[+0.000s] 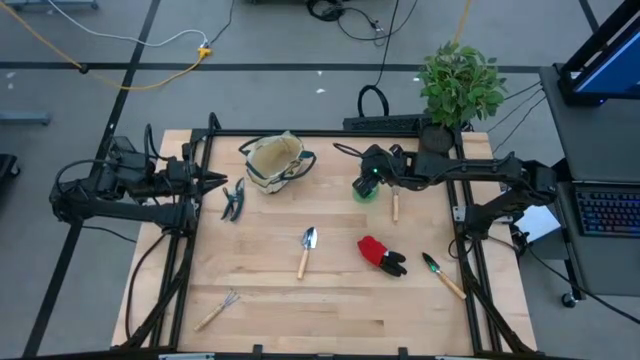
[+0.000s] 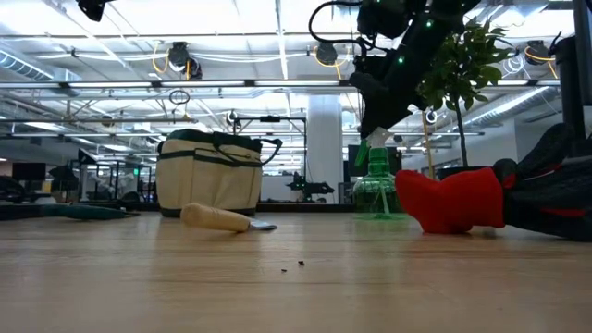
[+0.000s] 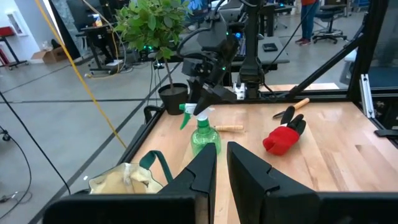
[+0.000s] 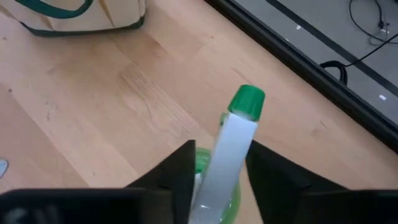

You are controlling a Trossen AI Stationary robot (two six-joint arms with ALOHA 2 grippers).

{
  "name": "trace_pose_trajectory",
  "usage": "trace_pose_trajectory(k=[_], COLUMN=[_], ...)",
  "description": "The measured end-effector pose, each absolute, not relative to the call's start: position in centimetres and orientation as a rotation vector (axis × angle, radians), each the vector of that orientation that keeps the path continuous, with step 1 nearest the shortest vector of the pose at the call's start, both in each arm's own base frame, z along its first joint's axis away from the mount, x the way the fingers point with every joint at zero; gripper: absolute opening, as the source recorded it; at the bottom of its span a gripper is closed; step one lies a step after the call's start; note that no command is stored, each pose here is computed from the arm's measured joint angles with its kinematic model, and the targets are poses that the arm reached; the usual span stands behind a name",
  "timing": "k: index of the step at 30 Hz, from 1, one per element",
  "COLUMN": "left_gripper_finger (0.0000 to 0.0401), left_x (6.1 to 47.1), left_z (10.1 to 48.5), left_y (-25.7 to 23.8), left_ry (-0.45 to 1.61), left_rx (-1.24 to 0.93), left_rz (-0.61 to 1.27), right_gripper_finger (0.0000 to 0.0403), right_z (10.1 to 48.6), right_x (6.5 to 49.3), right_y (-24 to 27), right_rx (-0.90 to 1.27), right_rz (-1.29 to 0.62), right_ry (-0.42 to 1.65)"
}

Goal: Pick & Place Garden tools in Gardening bag
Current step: Put the spray bottle into the gardening bag

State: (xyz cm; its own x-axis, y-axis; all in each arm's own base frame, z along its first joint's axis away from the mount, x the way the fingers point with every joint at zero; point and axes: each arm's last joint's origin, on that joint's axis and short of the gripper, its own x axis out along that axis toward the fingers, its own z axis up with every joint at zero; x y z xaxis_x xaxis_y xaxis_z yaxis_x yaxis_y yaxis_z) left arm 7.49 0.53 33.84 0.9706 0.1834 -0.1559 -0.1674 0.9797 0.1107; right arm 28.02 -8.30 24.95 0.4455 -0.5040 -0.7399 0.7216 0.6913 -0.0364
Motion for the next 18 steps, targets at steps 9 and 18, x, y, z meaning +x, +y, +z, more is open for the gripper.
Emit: trace_pose_trajectory(k=[9,18], left_gripper_finger=[0.0047,0.0047], left_x=[7.5,7.5], left_z=[33.8,33.8], left_y=[0.5,0.5], left_ry=[0.165,0.159], left_rx=[0.083,0.025], left_rz=[0.178,0.181], right_gripper_finger=[0.0045,0.0045], right_z=[25.0,26.2], right_x=[28.1,28.5], right_y=[-8.2,-8.1], right_rx=[0.343,0.38], right_rz=[-0.749,-0.693], right_ry=[0.795,0.67])
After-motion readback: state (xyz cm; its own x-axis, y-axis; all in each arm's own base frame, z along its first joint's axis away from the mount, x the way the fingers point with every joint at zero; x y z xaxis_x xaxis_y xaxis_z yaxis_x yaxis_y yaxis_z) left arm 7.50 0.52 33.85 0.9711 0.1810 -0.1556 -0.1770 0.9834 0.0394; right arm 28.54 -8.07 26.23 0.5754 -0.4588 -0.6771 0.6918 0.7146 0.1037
